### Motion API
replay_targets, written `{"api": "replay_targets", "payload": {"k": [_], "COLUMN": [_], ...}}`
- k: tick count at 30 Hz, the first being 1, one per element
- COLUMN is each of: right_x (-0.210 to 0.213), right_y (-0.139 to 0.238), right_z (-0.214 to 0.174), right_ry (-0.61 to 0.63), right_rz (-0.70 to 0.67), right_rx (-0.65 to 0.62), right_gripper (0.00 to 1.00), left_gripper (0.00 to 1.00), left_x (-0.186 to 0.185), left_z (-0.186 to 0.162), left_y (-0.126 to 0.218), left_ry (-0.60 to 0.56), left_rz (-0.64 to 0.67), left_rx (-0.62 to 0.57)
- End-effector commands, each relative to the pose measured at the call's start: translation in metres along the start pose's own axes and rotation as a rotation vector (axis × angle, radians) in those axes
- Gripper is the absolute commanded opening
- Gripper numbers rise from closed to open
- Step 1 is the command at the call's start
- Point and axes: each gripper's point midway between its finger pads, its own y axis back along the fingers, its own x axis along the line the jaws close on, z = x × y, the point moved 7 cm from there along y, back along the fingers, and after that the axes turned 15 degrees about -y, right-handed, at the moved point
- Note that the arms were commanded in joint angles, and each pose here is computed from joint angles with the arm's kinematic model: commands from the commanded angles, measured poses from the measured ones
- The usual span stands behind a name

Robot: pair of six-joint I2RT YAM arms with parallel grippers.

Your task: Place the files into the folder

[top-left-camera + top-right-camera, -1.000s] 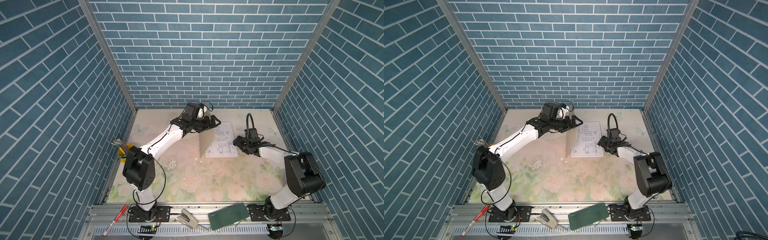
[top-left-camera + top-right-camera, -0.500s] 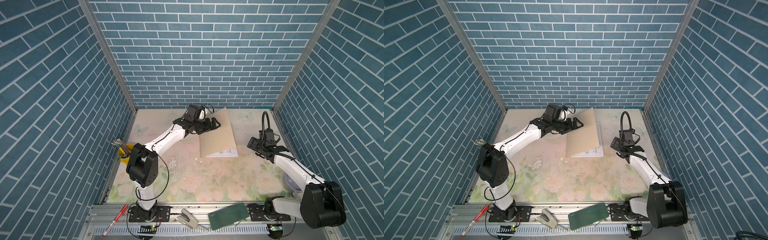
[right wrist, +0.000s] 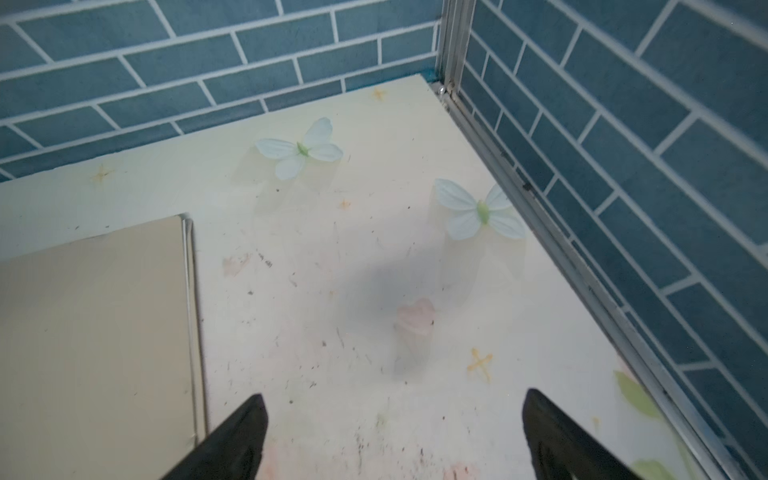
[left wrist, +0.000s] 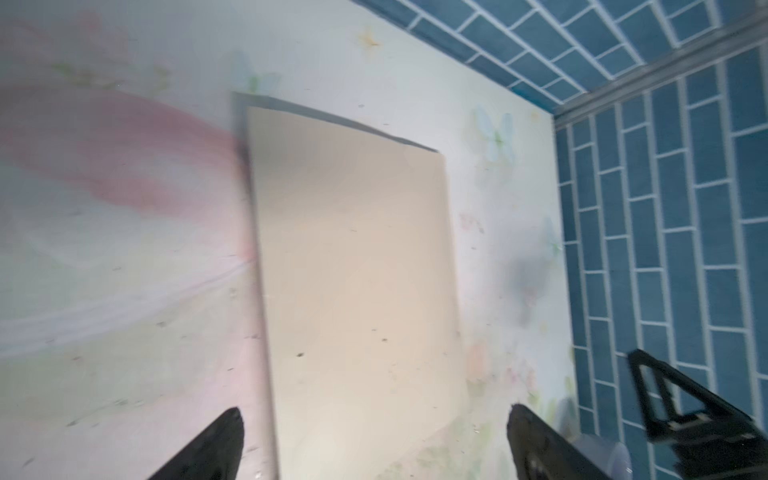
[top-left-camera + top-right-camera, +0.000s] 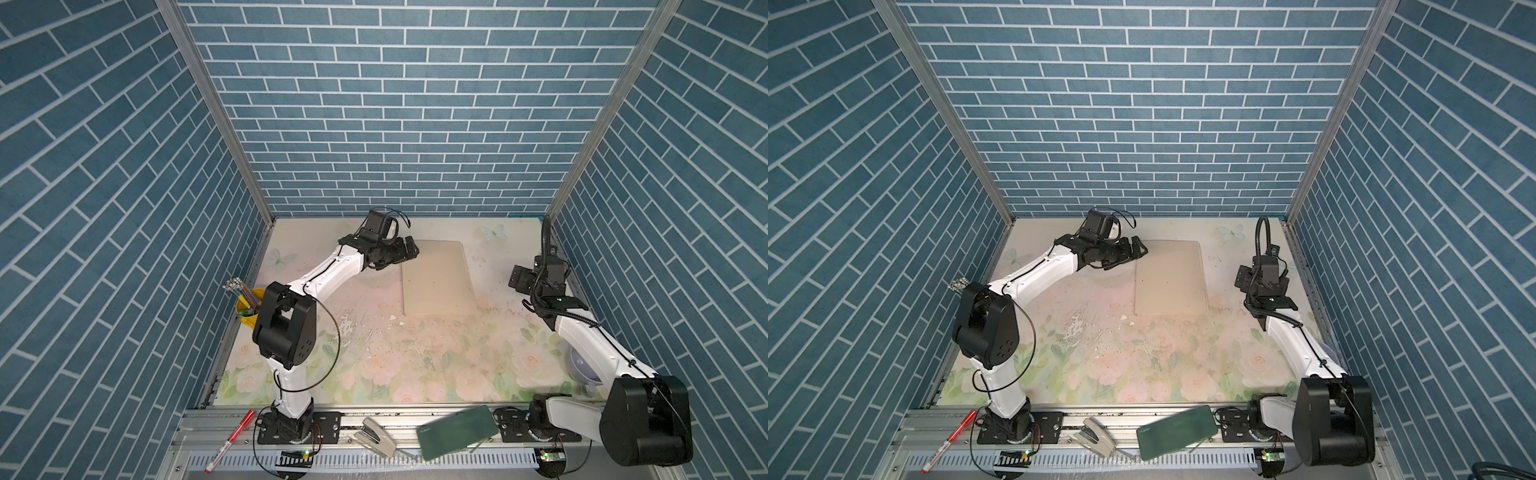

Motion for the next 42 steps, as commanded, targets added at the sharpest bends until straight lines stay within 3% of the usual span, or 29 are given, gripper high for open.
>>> {"api": "replay_targets", "payload": {"k": [1, 5, 8, 15, 18, 21, 23, 29, 31, 35, 37, 42], "right_x": [-0.004, -0.004, -0.004, -0.033, -0.037, -0.034, -0.035, -0.033, -0.033, -0.033, -0.033, -0.033], "right_y": [-0.016, -0.039, -0.045, -0.036, -0.044, -0.061, -0.059, -0.061, -0.061, -0.061, -0.061, -0.061], "right_z": [0.002, -0.004, -0.006, -0.042, -0.037, -0.048, -0.052, -0.056, -0.056, -0.055, -0.055, -0.055], "right_ry": [0.049, 0.072, 0.138, 0.081, 0.049, 0.076, 0.067, 0.091, 0.092, 0.091, 0.092, 0.092], "right_rz": [0.029, 0.094, 0.094, 0.071, 0.068, 0.116, 0.143, 0.150, 0.152, 0.154, 0.153, 0.156], "right_rx": [-0.117, -0.183, -0.118, -0.153, -0.205, -0.144, -0.195, -0.154, -0.158, -0.165, -0.164, -0.162], "right_gripper": [0.95, 0.95, 0.92, 0.94, 0.94, 0.89, 0.88, 0.93, 0.99, 0.99, 0.99, 0.99], "left_gripper": [1.00, 1.00, 1.00, 1.00, 1.00, 1.00, 1.00, 1.00, 1.00, 1.00, 1.00, 1.00], "left_x": [0.021, 0.038, 0.048, 0.072, 0.081, 0.089, 0.094, 0.117, 0.128, 0.152, 0.167, 0.211], "left_z": [-0.013, -0.026, -0.033, -0.037, -0.036, -0.035, -0.035, -0.047, -0.056, -0.067, -0.068, -0.085], "left_y": [0.012, 0.013, 0.023, 0.041, 0.047, 0.057, 0.063, 0.092, 0.100, 0.118, 0.122, 0.108], "left_ry": [-0.064, -0.076, -0.061, -0.070, -0.130, -0.180, -0.215, -0.375, -0.429, -0.504, -0.489, -0.341], "left_rz": [0.185, 0.302, 0.383, 0.492, 0.541, 0.599, 0.624, 0.794, 0.847, 0.930, 0.932, 0.829], "left_rx": [0.034, 0.078, 0.102, 0.086, 0.043, -0.009, -0.031, -0.066, -0.085, -0.221, -0.315, -0.385]}}
